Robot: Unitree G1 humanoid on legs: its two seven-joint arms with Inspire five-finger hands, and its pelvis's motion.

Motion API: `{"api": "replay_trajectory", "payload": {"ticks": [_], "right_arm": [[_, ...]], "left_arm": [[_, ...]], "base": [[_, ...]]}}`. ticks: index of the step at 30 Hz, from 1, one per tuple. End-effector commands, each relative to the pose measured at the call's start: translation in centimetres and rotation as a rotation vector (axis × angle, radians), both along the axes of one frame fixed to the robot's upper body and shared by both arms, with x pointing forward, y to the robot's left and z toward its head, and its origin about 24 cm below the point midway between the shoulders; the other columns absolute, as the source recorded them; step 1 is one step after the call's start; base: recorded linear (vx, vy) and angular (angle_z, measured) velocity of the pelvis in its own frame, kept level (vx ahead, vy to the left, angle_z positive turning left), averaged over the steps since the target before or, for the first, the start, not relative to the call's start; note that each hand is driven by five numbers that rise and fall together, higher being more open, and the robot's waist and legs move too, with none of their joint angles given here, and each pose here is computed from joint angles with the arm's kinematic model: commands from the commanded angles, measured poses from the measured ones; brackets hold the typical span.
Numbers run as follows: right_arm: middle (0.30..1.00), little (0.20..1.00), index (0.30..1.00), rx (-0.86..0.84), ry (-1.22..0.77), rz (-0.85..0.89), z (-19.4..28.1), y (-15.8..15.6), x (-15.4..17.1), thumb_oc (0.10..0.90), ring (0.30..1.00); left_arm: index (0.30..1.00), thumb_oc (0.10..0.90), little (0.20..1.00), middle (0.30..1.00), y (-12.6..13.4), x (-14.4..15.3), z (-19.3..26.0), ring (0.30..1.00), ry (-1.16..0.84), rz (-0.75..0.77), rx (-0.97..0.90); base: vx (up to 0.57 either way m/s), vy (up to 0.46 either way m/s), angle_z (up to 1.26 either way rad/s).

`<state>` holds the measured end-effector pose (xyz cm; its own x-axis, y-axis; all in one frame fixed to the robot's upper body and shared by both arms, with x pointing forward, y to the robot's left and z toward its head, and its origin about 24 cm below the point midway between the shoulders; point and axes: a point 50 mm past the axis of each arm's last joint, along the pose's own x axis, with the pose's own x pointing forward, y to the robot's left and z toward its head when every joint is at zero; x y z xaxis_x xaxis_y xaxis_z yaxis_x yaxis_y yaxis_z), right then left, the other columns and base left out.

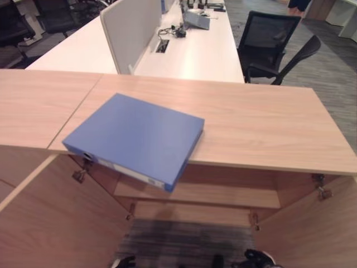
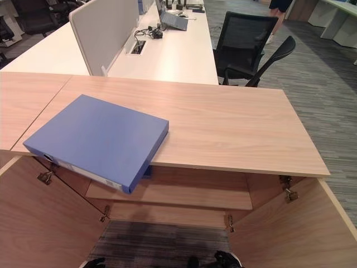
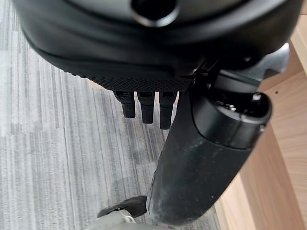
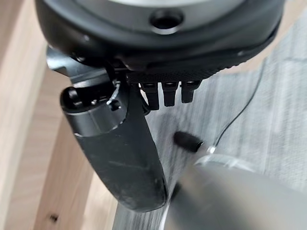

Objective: Put the empty folder in the office cabinet

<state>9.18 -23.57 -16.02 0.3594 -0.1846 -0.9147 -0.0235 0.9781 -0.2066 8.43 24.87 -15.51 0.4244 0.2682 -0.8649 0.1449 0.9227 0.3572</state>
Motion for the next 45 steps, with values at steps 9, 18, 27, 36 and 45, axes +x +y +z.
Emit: {"api": "replay_trajectory", "payload": {"ticks": [9, 18, 27, 36, 45], "right_arm": [[0.900, 0.900, 0.900, -0.082, 0.037, -0.023, 0.1, -1.8, -2.1, 0.800, 0.900], [0.900, 0.900, 0.900, -0.106, 0.004, 0.035, 0.2, -1.5, -1.0, 0.800, 0.900], [0.900, 0.900, 0.900, -0.150, -0.027, -0.016, 0.4, -2.1, -1.3, 0.800, 0.900], [0.900, 0.900, 0.900, -0.129, -0.003, 0.033, -0.1, -0.9, -2.4, 0.800, 0.900], [0.900, 0.900, 0.900, -0.133, 0.010, 0.081, -0.1, -0.7, -2.0, 0.800, 0.900]], "left_arm": [[0.900, 0.800, 0.900, 0.900, 1.1, 6.4, 2.9, 0.900, -0.265, -0.089, 0.148], [0.900, 0.800, 0.900, 0.900, 0.4, 7.9, 4.4, 0.900, -0.407, -0.121, 0.181], [0.900, 0.800, 0.900, 0.900, 1.6, 9.8, 7.8, 0.900, -0.586, -0.289, 0.484], [0.900, 0.800, 0.900, 0.900, 4.2, 8.9, 13.9, 0.900, -0.871, -0.151, 0.808], [0.900, 0.800, 0.900, 0.900, 3.9, 11.6, 21.8, 0.900, -1.229, -0.177, 1.014]], "base": [[-0.02, -0.030, 0.07], [-0.05, -0.051, 0.07], [0.00, -0.012, 0.09], [0.02, -0.036, 0.07], [0.01, -0.044, 0.01]]}}
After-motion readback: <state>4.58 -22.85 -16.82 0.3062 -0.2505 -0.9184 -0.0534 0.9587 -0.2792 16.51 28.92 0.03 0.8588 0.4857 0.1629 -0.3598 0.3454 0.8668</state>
